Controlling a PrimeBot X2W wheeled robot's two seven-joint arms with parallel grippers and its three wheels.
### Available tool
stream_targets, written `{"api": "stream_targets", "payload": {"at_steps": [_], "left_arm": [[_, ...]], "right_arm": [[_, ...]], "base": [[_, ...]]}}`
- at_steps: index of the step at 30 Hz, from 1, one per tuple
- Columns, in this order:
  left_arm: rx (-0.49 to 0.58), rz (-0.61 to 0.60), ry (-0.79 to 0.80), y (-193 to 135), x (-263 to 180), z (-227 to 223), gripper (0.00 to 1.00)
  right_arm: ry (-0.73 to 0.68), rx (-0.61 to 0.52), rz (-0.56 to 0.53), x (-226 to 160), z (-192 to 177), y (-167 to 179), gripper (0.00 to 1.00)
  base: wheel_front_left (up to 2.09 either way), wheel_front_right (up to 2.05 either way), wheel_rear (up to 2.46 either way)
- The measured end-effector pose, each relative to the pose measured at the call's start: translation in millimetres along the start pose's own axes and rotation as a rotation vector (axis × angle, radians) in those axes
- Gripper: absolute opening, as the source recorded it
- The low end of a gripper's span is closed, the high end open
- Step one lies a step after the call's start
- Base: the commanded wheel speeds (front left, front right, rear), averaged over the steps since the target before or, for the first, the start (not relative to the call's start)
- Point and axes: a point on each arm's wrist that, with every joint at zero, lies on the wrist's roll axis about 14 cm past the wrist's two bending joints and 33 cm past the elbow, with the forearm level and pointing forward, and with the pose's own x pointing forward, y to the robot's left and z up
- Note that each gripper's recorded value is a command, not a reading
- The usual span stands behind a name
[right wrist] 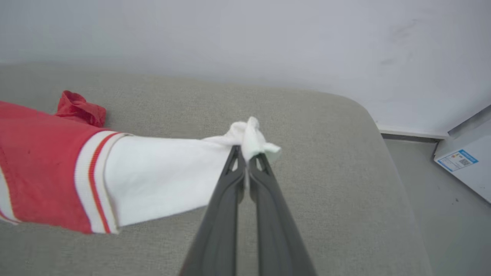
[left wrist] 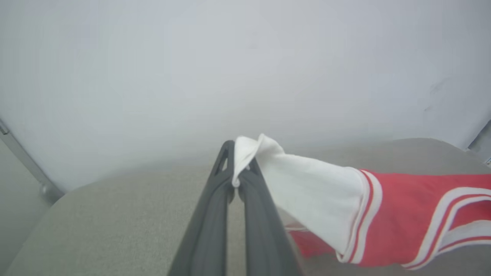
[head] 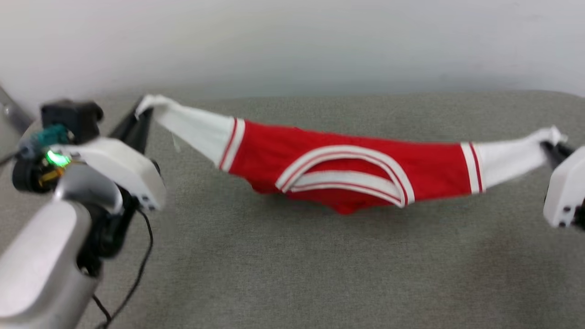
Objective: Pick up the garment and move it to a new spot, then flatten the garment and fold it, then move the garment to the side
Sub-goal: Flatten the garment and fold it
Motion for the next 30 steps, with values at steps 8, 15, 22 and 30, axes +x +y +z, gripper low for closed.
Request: {"api": "stream_targets", "payload": {"at_steps": [8, 15, 22, 30], "left_arm": [[0.023, -0.017, -0.221, 6.2, 45.7, 90.7, 0.0], [0.037, 0.031, -0.372, 28.2, 94.3, 150.7, 0.0], [0.038, 0.094, -0.441, 57.3, 145.2, 171.2, 0.0], [0.01, 0.1, -0.495, 76.6, 205.7, 159.9, 0.0]], "right_arm": [[-0.312, -0.011, -0.042, 1.4, 117.5, -16.7, 0.0], [-0.49, -0.036, -0.071, 24.1, 194.2, -22.8, 0.0], [-0.598, -0.13, -0.1, 63.5, 243.3, -20.2, 0.0], [-0.664, -0.195, -0.105, 130.0, 263.3, -15.1, 0.0]], "base": [[0.0, 0.0, 0.0], [0.0, 0.0, 0.0], [0.0, 0.0, 0.0], [0.0, 0.0, 0.0]]}}
